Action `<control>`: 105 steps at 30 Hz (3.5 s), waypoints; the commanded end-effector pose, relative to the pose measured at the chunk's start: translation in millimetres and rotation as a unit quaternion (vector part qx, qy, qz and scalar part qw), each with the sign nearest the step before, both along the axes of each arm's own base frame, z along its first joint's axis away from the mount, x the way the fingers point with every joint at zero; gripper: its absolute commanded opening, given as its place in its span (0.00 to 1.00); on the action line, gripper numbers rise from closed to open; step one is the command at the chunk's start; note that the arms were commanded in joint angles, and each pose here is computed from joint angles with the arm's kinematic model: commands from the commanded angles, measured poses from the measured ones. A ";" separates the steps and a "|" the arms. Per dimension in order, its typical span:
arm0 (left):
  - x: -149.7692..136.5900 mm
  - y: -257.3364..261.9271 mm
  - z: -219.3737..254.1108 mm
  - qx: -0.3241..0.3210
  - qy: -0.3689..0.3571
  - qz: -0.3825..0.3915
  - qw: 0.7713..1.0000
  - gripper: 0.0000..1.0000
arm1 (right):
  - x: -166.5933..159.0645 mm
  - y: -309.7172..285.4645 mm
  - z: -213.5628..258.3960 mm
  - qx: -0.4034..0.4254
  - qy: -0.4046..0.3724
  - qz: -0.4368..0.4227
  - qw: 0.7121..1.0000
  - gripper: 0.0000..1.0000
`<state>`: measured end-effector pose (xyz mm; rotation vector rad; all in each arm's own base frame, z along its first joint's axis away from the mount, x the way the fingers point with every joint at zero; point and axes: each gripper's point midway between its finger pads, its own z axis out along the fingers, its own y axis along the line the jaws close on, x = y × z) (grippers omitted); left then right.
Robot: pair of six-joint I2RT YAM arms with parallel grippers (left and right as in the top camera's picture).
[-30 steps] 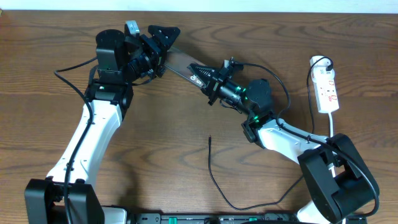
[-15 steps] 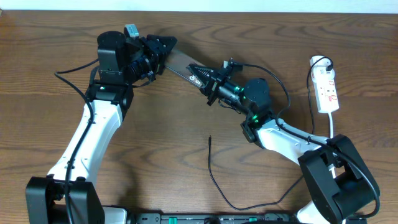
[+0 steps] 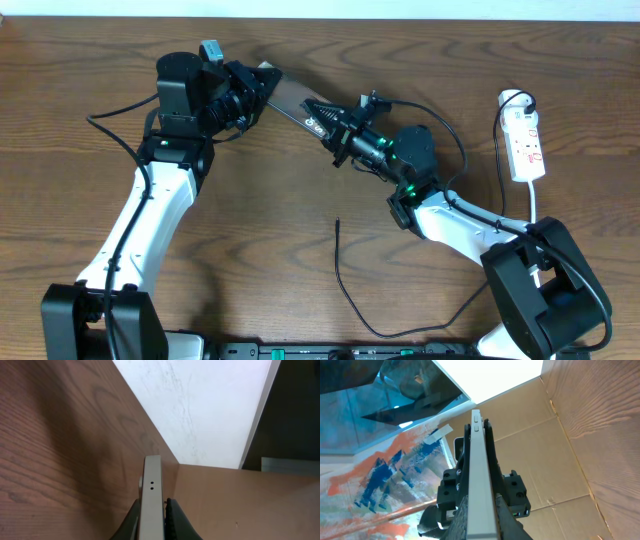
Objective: Plug charger to phone and switch on socket
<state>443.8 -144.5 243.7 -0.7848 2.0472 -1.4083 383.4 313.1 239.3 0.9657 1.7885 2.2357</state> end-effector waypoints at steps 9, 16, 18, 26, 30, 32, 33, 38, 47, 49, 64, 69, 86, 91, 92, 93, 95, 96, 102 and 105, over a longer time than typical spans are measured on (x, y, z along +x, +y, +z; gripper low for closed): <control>-1.5 -6.7 19.2 0.023 -0.054 -0.026 0.998 0.07 | -14.9 21.5 -1.4 -0.002 0.007 0.012 1.000 0.01; -1.4 -6.8 18.8 0.022 -0.053 -0.026 0.998 0.07 | -17.3 24.3 -1.4 -0.002 0.007 0.015 1.000 0.01; -1.5 -6.8 18.8 0.022 -0.053 -0.026 0.998 0.07 | -17.3 24.3 -1.5 -0.002 0.007 0.015 1.000 0.01; -1.9 -6.8 17.7 0.030 -0.058 -0.030 0.997 0.07 | -17.3 24.4 -1.8 -0.002 0.007 0.015 1.000 0.01; -2.0 -6.8 17.3 0.031 -0.057 -0.030 0.997 0.07 | -17.1 24.2 -2.4 -0.003 0.008 0.015 1.000 0.16; -2.0 -6.8 17.4 0.031 -0.057 -0.030 0.997 0.07 | -17.1 24.2 -2.4 -0.003 0.008 0.015 1.000 0.30; -2.0 -6.7 17.3 0.031 -0.057 -0.030 0.997 0.07 | -17.1 24.2 -2.4 -0.003 0.008 0.015 1.000 0.41; -2.5 -6.5 15.7 0.031 -0.053 -0.030 0.998 0.07 | -17.1 24.2 -2.3 -0.003 0.008 0.015 1.000 0.87; -1.4 1.6 11.9 0.047 -0.057 -0.028 0.997 0.07 | -16.2 23.2 -3.5 -0.004 0.010 0.013 1.000 0.99; 0.7 11.7 10.0 0.050 -0.053 -0.019 0.997 0.07 | -15.3 22.3 -4.4 -0.012 0.001 0.011 1.000 0.99; -26.0 105.0 34.3 0.049 -0.166 -0.108 0.979 0.07 | -18.7 15.8 -16.9 -0.179 -0.243 0.034 0.953 0.99; -53.5 96.7 43.3 0.060 -0.253 -0.200 0.945 0.07 | -19.7 15.8 -32.7 -0.248 -0.313 0.045 0.916 0.99; -63.6 99.3 -32.0 0.159 -0.238 -0.233 0.930 0.07 | -6.8 -42.7 -78.6 -0.535 -0.114 0.176 0.818 0.99; -62.1 96.1 -61.8 0.124 -0.195 -0.245 0.942 0.07 | -18.7 -55.2 -92.4 -0.553 -0.082 0.202 0.804 0.99; -61.7 94.9 -67.5 0.119 -0.186 -0.247 0.943 0.07 | -24.0 -59.2 -99.3 -0.561 -0.070 0.212 0.797 0.99; -60.8 93.1 -75.0 0.112 -0.177 -0.250 0.945 0.07 | -31.2 -63.5 -109.0 -0.571 -0.053 0.227 0.788 0.99; -59.5 90.1 -86.6 0.103 -0.165 -0.256 0.947 0.07 | -44.1 -68.3 -125.5 -0.583 -0.029 0.255 0.771 0.99; -59.2 89.1 -91.1 0.100 -0.160 -0.258 0.947 0.07 | -49.1 -68.4 -132.6 -0.587 -0.023 0.268 0.764 0.99; -60.9 81.5 -104.8 0.090 -0.145 -0.271 0.947 0.07 | -75.6 -51.8 -154.9 -0.582 -0.004 0.323 0.747 0.99; -61.2 80.9 -105.0 0.093 -0.148 -0.273 0.946 0.07 | -85.7 -39.2 -155.1 -0.579 -0.016 0.337 0.742 0.99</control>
